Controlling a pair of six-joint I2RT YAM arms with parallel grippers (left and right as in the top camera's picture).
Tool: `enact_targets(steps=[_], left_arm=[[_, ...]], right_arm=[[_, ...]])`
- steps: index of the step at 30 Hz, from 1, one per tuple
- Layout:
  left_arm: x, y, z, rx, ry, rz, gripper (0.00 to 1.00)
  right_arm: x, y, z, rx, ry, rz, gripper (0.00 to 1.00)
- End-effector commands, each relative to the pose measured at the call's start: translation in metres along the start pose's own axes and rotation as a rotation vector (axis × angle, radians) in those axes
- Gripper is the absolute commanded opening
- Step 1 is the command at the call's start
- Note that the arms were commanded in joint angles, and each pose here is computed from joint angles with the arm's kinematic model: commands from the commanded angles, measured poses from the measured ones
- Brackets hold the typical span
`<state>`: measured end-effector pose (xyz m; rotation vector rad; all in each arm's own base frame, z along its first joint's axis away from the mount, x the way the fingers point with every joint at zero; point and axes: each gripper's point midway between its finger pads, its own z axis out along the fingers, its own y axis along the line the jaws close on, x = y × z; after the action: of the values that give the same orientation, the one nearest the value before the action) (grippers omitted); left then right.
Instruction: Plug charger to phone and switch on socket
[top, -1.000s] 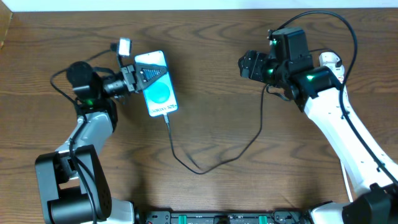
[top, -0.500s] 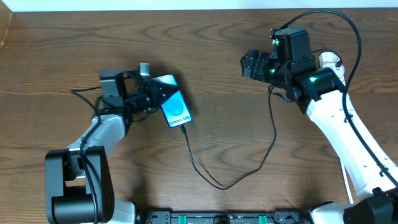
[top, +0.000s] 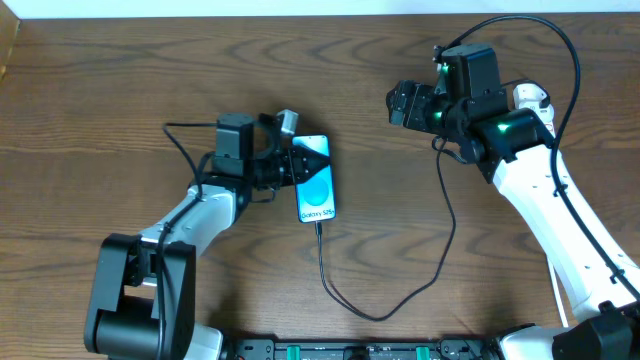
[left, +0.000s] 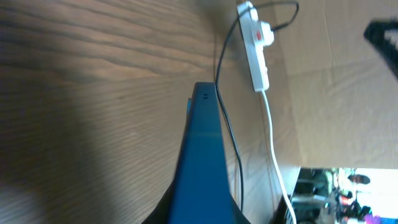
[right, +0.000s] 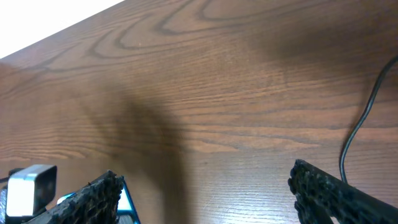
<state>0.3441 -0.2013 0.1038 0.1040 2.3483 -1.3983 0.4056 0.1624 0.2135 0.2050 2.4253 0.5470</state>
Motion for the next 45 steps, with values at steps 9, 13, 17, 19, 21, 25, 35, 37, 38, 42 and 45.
enact_targets(steps=[9, 13, 17, 19, 21, 25, 35, 37, 38, 42, 45], left_arm=[[0.039, 0.006, 0.038, 0.023, 0.144, 0.039, 0.08], [0.047, 0.003, 0.047, 0.131, 0.185, 0.046, 0.08], [0.041, 0.001, 0.049, 0.155, 0.166, 0.051, 0.07], [0.036, 0.004, 0.051, 0.129, 0.148, 0.015, 0.07], [0.031, 0.014, 0.052, 0.069, 0.120, -0.047, 0.07], [0.030, 0.021, 0.053, 0.035, 0.107, -0.091, 0.07], [0.029, 0.035, 0.053, -0.041, 0.084, -0.143, 0.07], [0.030, 0.036, 0.053, -0.044, 0.089, -0.150, 0.07], [0.031, 0.036, 0.053, -0.046, 0.091, -0.153, 0.07], [0.034, 0.038, 0.053, -0.054, 0.102, -0.159, 0.08], [0.035, 0.038, 0.053, -0.055, 0.105, -0.162, 0.07]], right_arm=[[-0.008, 0.001, -0.008, 0.002, -0.031, -0.018, 0.88], [-0.008, 0.001, -0.008, 0.003, -0.031, -0.018, 0.88], [-0.009, -0.002, -0.008, 0.017, -0.036, -0.018, 0.88], [-0.009, -0.002, -0.008, 0.021, -0.036, -0.017, 0.89], [-0.009, -0.002, -0.008, 0.021, -0.036, -0.017, 0.89], [-0.009, -0.002, -0.008, 0.021, -0.036, -0.017, 0.89], [-0.008, -0.002, -0.007, 0.021, -0.033, -0.017, 0.91], [-0.008, -0.002, -0.007, 0.021, -0.033, -0.017, 0.91], [-0.008, -0.002, -0.007, 0.021, -0.033, -0.017, 0.91], [-0.007, -0.003, -0.007, 0.022, -0.032, -0.017, 0.91], [-0.007, -0.003, -0.007, 0.023, -0.030, -0.017, 0.91]])
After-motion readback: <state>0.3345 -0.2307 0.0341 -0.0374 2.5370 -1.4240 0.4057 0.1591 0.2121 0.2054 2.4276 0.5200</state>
